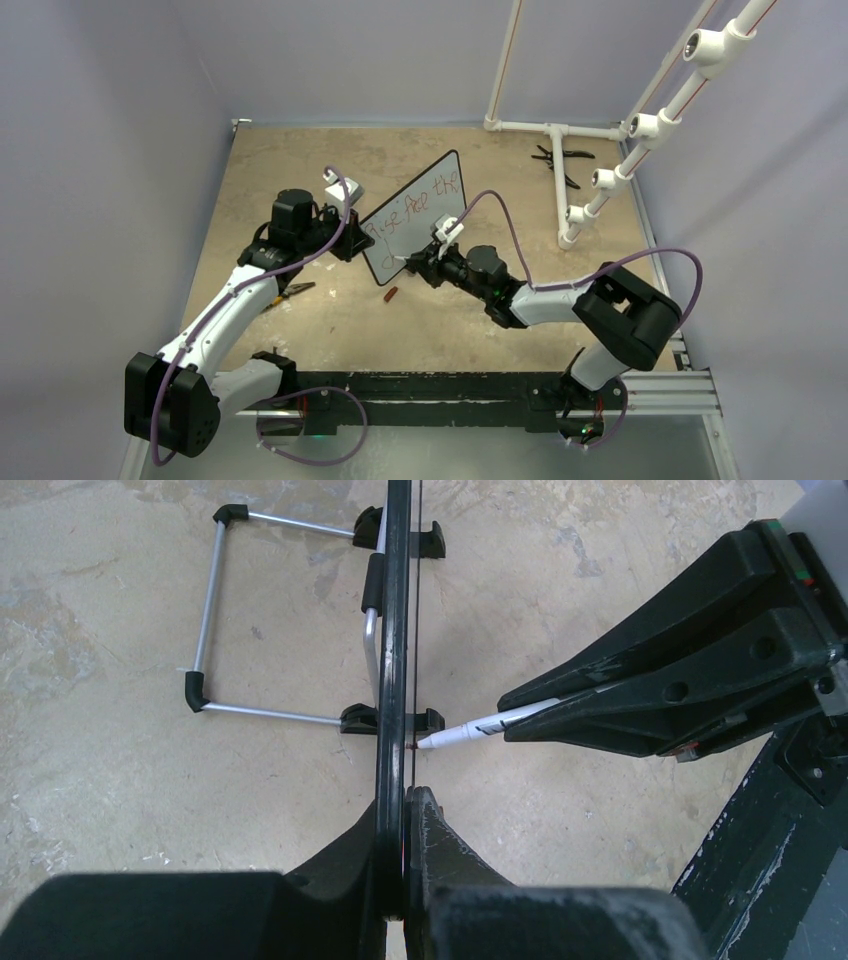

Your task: Write a sentence on the whiteboard

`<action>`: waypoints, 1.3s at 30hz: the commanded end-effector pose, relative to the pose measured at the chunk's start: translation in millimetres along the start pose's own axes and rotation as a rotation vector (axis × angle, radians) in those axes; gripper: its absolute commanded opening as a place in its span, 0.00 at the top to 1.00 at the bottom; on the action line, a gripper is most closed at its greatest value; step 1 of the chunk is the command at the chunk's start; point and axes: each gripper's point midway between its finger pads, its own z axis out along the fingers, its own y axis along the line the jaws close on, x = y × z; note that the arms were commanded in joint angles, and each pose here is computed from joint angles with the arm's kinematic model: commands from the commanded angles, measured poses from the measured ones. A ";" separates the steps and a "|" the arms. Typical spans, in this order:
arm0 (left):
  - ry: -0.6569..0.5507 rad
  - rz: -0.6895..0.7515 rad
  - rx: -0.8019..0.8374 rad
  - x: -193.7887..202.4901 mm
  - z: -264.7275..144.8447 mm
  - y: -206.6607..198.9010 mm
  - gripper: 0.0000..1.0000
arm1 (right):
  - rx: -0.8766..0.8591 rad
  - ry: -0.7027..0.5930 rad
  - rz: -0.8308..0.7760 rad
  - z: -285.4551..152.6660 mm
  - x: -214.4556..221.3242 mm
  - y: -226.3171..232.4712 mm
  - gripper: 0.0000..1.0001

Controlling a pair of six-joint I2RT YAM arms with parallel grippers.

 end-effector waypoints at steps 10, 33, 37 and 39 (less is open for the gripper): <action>-0.036 0.030 0.032 -11.6 -4.5 -8.0 1.00 | 0.105 0.018 0.020 13.1 3.7 -18.4 1.00; -0.039 0.030 0.035 -11.5 -5.6 -9.2 1.00 | 0.112 -0.106 0.015 2.6 -36.6 -16.1 1.00; -0.041 0.032 0.035 -12.1 -5.7 -9.2 1.00 | 0.105 -0.147 -0.003 3.7 -48.3 -14.7 1.00; -0.041 0.031 0.035 -12.1 -5.8 -9.3 1.00 | 0.091 -0.148 -0.012 3.3 -48.5 -12.6 1.00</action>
